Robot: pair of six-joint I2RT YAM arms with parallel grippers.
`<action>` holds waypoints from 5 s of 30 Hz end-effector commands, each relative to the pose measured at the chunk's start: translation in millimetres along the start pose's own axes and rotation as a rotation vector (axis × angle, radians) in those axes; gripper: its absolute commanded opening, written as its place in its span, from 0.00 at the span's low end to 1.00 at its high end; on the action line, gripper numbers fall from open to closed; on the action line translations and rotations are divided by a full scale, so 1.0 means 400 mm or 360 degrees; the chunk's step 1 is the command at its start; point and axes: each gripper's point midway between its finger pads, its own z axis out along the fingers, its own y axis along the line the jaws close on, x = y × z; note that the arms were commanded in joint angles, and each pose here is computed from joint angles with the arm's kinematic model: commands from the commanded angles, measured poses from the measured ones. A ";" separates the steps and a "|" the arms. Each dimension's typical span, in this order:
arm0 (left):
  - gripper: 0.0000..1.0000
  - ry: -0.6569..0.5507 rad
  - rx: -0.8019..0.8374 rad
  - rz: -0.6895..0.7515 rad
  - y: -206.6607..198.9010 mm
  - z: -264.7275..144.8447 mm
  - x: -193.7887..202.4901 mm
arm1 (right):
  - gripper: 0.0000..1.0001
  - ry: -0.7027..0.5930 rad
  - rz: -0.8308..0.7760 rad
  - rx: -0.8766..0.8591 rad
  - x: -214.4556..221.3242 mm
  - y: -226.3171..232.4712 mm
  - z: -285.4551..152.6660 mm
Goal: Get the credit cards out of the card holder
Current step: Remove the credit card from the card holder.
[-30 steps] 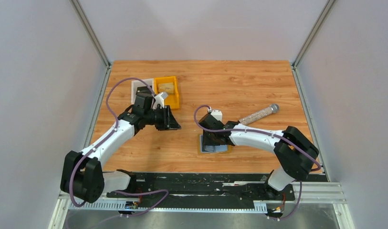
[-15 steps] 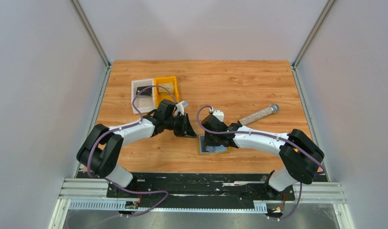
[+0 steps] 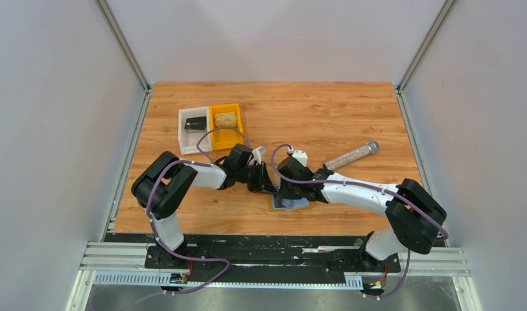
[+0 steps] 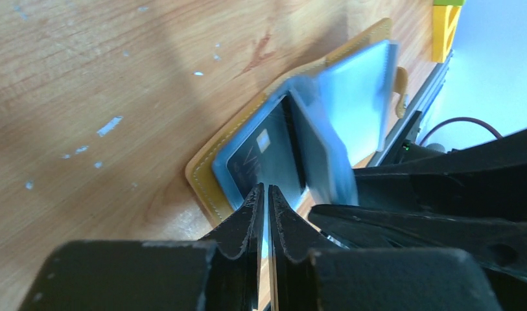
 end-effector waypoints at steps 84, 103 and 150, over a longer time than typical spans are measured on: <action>0.40 -0.0055 0.0221 0.0110 -0.095 0.103 0.004 | 0.25 0.0078 0.0197 -0.0094 -0.011 -0.178 -0.016; 0.35 -0.0054 0.0294 0.0072 -0.106 0.119 0.017 | 0.24 0.0112 0.0238 -0.0088 0.023 -0.193 0.000; 0.09 -0.0117 0.0281 -0.0002 -0.099 0.095 0.013 | 0.23 0.0129 0.0251 -0.0066 0.027 -0.213 0.012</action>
